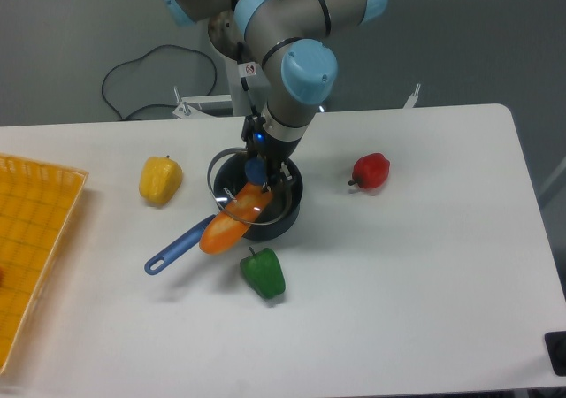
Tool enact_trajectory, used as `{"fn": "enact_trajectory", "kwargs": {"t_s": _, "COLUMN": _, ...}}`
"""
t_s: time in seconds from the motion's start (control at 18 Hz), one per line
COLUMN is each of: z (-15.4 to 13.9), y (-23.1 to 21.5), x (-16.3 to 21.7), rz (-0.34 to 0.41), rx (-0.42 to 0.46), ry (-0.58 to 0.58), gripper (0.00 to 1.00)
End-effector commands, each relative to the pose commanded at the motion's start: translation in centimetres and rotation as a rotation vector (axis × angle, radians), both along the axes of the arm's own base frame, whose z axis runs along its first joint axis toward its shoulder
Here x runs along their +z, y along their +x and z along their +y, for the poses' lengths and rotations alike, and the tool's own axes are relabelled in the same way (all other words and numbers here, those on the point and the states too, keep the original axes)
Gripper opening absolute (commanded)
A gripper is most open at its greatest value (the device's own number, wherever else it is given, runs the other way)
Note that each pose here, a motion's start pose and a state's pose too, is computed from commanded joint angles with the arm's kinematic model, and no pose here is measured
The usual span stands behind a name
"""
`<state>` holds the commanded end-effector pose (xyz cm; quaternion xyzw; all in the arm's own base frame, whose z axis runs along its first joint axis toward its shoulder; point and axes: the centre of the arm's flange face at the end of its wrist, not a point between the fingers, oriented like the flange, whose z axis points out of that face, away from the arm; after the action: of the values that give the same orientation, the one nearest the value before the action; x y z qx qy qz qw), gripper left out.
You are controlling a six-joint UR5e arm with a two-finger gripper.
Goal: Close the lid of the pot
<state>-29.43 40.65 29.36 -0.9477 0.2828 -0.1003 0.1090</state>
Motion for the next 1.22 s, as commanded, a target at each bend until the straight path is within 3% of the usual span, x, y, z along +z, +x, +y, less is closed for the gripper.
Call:
{"fn": "enact_trajectory", "kwargs": {"t_s": 0.33, "z": 0.0, "y": 0.1, "x": -0.1, "rz": 0.013, "rx": -0.007, "ry": -0.019, "gripper": 0.83}}
{"fn": "enact_trajectory", "kwargs": {"t_s": 0.56, "z": 0.5, "y": -0.5, "x": 0.6, "rz": 0.023, "rx": -0.001, "ry": -0.013, "gripper": 0.99}}
{"fn": "enact_trajectory", "kwargs": {"t_s": 0.94, "z": 0.9, "y": -1.2, "x": 1.5, "rz": 0.036, "rx": 0.005, "ry": -0.004, "gripper": 1.00}}
{"fn": "enact_trajectory", "kwargs": {"t_s": 1.22, "z": 2.0, "y": -2.7, "x": 4.7, "rz": 0.091, "rx": 0.005, "ry": 0.044, "gripper": 1.00}}
